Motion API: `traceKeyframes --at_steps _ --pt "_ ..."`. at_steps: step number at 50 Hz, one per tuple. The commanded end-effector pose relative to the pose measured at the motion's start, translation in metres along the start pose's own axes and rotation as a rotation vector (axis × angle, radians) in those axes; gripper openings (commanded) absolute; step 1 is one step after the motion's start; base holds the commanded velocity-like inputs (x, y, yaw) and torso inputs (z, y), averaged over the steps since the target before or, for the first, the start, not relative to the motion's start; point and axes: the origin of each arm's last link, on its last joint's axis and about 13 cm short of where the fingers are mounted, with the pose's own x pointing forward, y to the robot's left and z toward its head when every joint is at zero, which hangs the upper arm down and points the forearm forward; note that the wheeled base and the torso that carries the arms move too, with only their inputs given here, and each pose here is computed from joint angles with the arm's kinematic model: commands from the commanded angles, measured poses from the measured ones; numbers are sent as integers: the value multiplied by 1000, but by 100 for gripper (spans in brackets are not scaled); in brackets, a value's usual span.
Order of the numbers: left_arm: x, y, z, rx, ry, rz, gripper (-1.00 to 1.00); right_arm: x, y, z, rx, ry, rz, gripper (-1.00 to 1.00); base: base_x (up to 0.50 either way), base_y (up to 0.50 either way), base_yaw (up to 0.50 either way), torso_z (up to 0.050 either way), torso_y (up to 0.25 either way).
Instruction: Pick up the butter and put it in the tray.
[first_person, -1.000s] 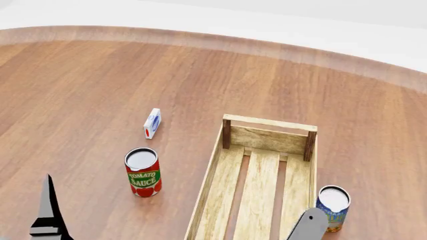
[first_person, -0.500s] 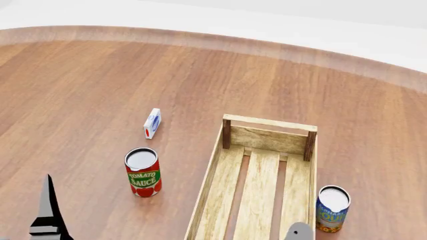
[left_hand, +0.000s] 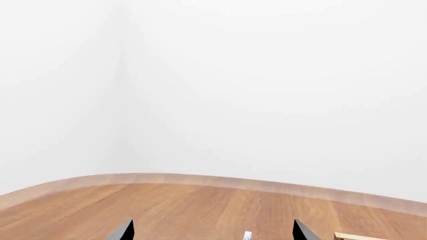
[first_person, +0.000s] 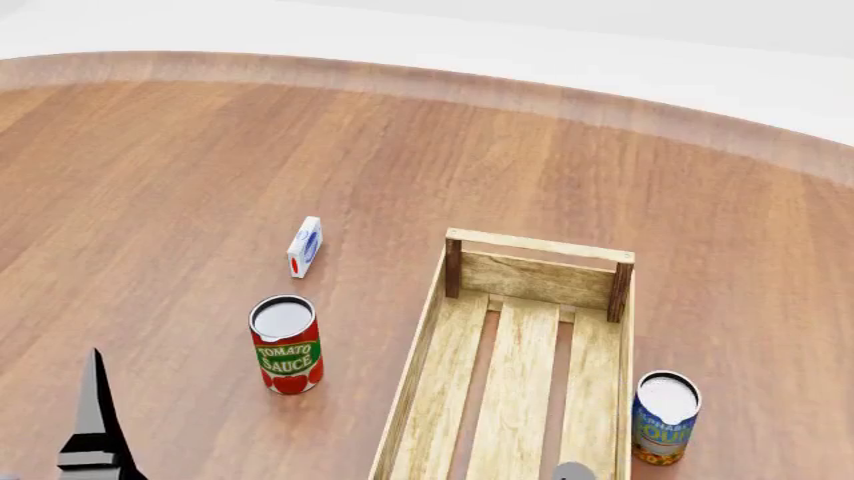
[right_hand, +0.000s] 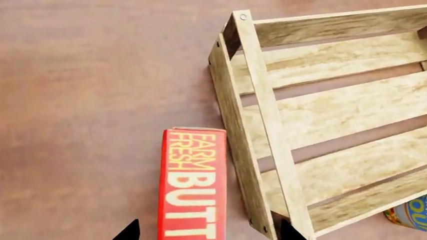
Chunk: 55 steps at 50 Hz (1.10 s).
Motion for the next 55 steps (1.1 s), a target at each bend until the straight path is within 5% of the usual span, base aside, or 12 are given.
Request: traceKeyframes --at_steps 1,22,55 --pt "1 0 1 -25 -7 -15 100 12 0 2 -13 -39 32 100 0 0 0 0 0" --pt "1 0 0 -24 -5 -16 100 26 19 -20 33 -20 75 100 0 0 0 0 0" --pt "1 -1 0 -22 -4 -18 100 25 6 -16 15 6 48 100 0 0 0 0 0"
